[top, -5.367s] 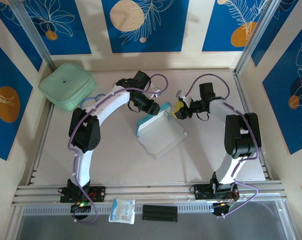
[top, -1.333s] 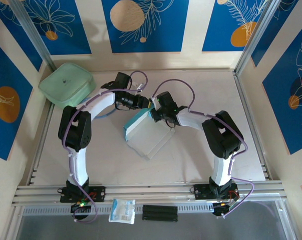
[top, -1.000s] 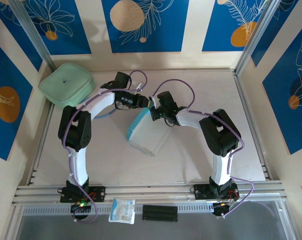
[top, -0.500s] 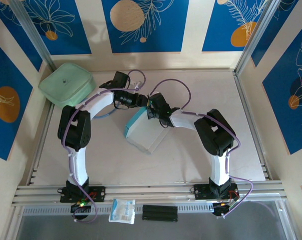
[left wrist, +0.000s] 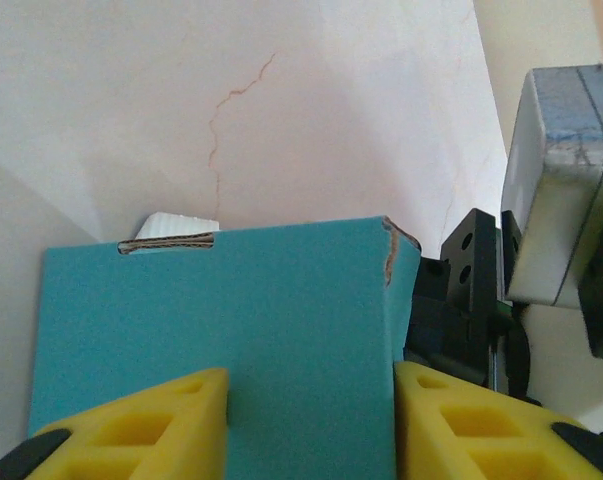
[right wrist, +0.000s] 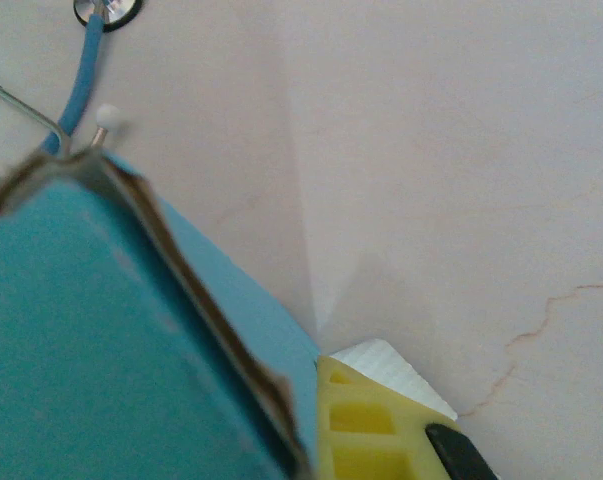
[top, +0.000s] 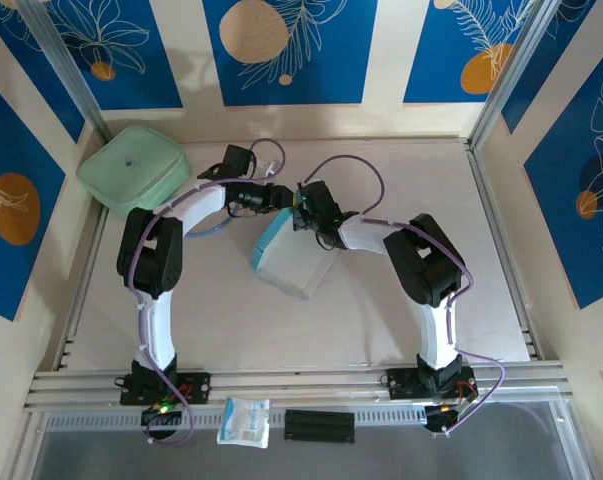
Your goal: Fold the paper box
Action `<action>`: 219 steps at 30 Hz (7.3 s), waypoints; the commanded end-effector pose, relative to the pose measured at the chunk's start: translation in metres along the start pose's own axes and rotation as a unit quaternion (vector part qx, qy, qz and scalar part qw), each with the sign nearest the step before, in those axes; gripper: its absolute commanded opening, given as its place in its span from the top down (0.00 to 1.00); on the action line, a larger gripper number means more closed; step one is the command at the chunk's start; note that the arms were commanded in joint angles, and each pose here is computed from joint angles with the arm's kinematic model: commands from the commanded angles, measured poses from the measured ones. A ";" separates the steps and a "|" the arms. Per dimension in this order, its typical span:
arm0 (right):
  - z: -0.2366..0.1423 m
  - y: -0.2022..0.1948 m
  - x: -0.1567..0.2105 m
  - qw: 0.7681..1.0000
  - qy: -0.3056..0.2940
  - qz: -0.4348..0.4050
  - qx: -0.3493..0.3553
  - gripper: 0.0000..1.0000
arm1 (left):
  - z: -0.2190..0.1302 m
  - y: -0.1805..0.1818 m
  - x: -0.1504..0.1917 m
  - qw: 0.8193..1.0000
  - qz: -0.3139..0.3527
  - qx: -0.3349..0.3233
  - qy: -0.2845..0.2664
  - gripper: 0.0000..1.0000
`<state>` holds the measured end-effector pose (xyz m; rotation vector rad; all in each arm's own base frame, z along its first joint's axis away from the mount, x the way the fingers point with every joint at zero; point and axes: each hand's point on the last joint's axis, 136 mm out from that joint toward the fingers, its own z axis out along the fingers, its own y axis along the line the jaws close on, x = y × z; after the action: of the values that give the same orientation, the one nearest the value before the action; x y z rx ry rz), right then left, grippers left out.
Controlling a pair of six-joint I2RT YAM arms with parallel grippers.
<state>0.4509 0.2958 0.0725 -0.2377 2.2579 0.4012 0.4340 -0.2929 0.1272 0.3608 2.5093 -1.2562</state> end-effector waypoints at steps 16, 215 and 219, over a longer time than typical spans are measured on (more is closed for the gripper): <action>0.001 0.068 0.002 0.984 -0.009 0.014 -0.179 1.00 | 0.019 0.016 0.032 0.998 -0.042 0.016 0.044 0.58; -0.193 -0.083 0.207 0.926 0.275 0.209 0.151 0.95 | 0.006 0.010 0.178 0.987 -0.130 0.087 0.048 0.68; -0.192 -0.083 0.207 0.926 0.276 0.207 0.153 0.95 | 0.006 0.017 0.184 0.990 -0.114 0.048 0.061 0.68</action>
<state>0.2081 0.1440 0.0229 0.3506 2.8812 0.2496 0.2764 -0.2736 0.0464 0.1195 2.6157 -1.5519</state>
